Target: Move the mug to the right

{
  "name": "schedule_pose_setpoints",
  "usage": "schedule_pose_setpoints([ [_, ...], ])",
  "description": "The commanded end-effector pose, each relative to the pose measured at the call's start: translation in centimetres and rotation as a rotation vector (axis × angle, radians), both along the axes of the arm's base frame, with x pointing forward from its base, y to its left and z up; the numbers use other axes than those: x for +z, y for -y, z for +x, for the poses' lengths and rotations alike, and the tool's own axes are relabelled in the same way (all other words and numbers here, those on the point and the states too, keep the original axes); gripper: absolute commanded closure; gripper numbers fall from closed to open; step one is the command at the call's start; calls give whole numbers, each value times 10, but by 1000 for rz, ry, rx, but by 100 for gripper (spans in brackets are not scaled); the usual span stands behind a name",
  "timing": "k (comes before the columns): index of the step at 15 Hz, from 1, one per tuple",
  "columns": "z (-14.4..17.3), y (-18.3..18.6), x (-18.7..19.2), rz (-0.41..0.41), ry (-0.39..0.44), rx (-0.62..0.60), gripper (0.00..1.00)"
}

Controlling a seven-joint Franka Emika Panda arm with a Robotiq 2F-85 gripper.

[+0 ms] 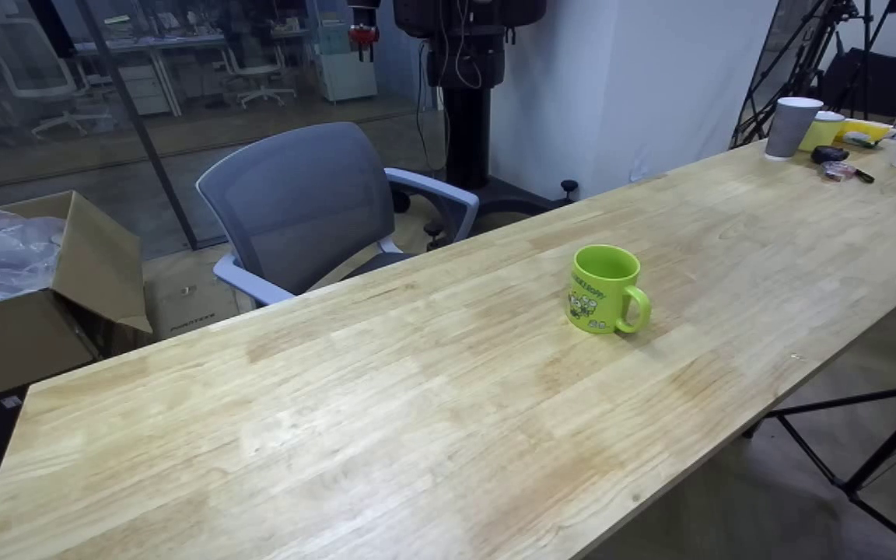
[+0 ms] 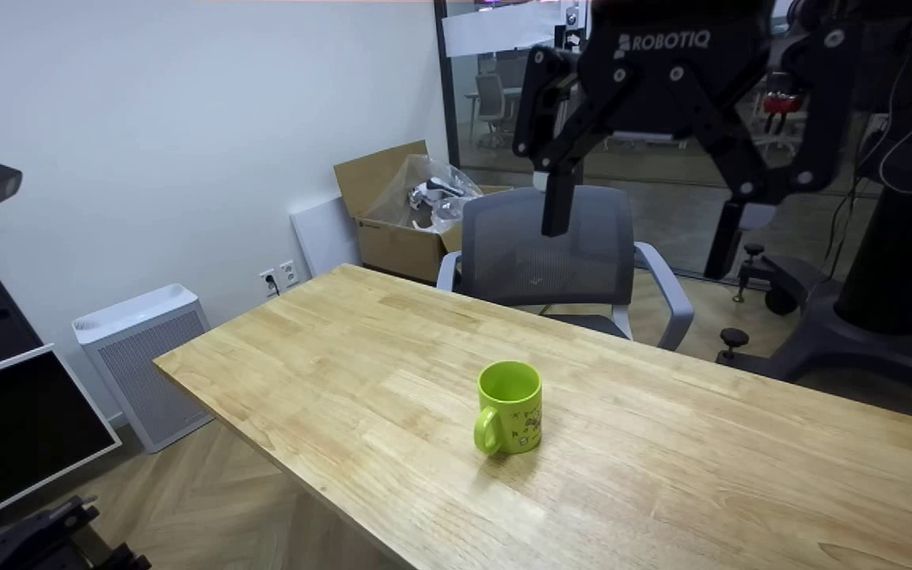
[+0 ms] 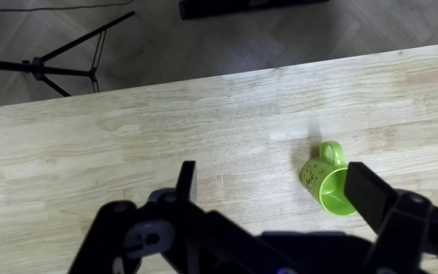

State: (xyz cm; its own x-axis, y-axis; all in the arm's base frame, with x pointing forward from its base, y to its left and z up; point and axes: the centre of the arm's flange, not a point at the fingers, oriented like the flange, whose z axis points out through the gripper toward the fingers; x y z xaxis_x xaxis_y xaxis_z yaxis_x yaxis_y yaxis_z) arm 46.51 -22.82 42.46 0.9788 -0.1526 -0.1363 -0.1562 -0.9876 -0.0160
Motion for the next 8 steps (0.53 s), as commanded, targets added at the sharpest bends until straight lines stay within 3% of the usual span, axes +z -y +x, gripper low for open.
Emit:
schedule_pose_setpoints([
  [1,24,-28,-40,-16,31,68,0],
  [8,53,-91,-132,-11,17,196,0],
])
